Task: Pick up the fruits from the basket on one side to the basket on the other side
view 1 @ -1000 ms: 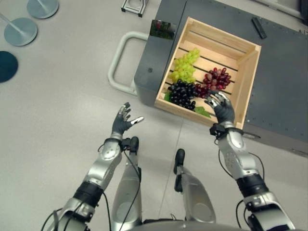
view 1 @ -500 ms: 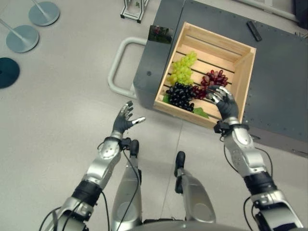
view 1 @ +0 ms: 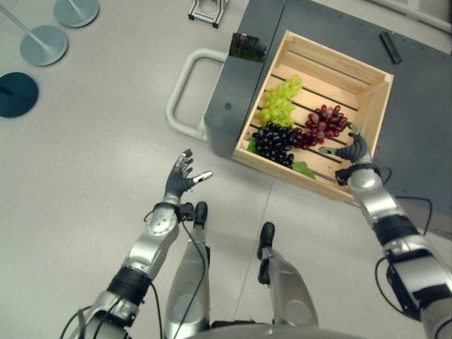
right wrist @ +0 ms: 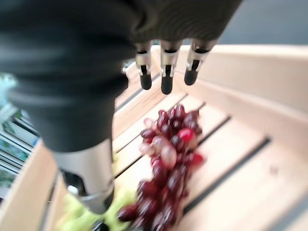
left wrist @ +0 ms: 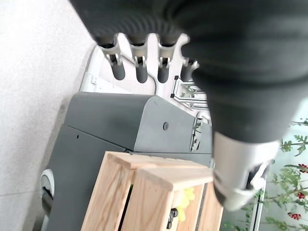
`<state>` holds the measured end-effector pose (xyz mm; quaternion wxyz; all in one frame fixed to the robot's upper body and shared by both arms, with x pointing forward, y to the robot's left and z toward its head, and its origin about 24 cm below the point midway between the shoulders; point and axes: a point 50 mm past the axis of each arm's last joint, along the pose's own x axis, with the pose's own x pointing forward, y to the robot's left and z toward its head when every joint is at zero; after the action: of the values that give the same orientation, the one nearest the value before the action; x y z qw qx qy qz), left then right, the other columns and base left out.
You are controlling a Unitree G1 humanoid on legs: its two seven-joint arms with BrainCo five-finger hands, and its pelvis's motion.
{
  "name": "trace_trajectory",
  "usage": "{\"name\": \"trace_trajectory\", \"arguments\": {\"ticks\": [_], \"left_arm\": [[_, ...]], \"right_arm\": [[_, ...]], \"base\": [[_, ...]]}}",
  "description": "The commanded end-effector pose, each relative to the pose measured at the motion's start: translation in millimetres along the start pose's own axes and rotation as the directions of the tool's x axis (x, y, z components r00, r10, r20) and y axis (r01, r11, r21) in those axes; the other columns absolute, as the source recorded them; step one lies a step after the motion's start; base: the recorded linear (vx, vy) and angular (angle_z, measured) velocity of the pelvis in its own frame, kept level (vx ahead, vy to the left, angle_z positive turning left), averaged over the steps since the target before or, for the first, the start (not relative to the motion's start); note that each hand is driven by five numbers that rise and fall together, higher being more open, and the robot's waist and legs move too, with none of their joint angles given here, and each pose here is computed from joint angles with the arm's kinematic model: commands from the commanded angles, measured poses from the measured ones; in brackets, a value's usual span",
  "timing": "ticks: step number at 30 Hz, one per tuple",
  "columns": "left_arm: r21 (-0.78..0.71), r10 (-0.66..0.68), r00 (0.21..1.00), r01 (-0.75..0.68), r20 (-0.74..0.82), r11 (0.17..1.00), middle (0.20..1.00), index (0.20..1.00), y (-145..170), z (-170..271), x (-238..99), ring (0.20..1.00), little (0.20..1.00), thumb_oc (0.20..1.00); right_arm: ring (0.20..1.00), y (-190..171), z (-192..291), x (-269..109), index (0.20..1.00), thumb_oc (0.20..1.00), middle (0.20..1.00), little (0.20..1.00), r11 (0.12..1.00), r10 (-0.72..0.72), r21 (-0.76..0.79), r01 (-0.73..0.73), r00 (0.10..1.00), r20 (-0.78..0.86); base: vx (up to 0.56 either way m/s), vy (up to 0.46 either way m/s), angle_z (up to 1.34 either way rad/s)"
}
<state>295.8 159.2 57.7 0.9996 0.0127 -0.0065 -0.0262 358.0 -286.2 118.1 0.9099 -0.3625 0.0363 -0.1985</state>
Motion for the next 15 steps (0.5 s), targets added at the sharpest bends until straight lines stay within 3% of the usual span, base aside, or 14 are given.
{"name": "trace_trajectory", "arguments": {"ticks": [1,7,15], "left_arm": [[-0.014,-0.055,0.991,0.057,0.123,0.998,1.000,1.000,-11.5,21.4,-6.1,1.000,1.000,1.000],[0.004,-0.073,0.988,0.073,0.134,0.997,1.000,1.000,-12.8,23.8,-4.8,1.000,1.000,1.000],[-0.002,-0.063,0.991,0.064,0.122,0.998,1.000,1.000,-13.3,20.2,-4.0,1.000,1.000,1.000]], "right_arm": [[1.000,-48.3,27.0,18.6,1.000,1.000,1.000,1.000,0.961,-0.092,-0.249,0.118,0.989,0.114],[1.000,-67.3,50.0,31.8,1.000,1.000,1.000,1.000,0.780,-0.039,-0.609,0.143,0.983,0.181],[1.000,-65.9,64.1,36.4,1.000,1.000,1.000,1.000,0.618,0.035,-0.775,0.132,0.980,0.195]], "base": [[0.01,-0.016,0.05],[0.01,-0.011,0.05],[0.00,-0.027,0.07]]}}
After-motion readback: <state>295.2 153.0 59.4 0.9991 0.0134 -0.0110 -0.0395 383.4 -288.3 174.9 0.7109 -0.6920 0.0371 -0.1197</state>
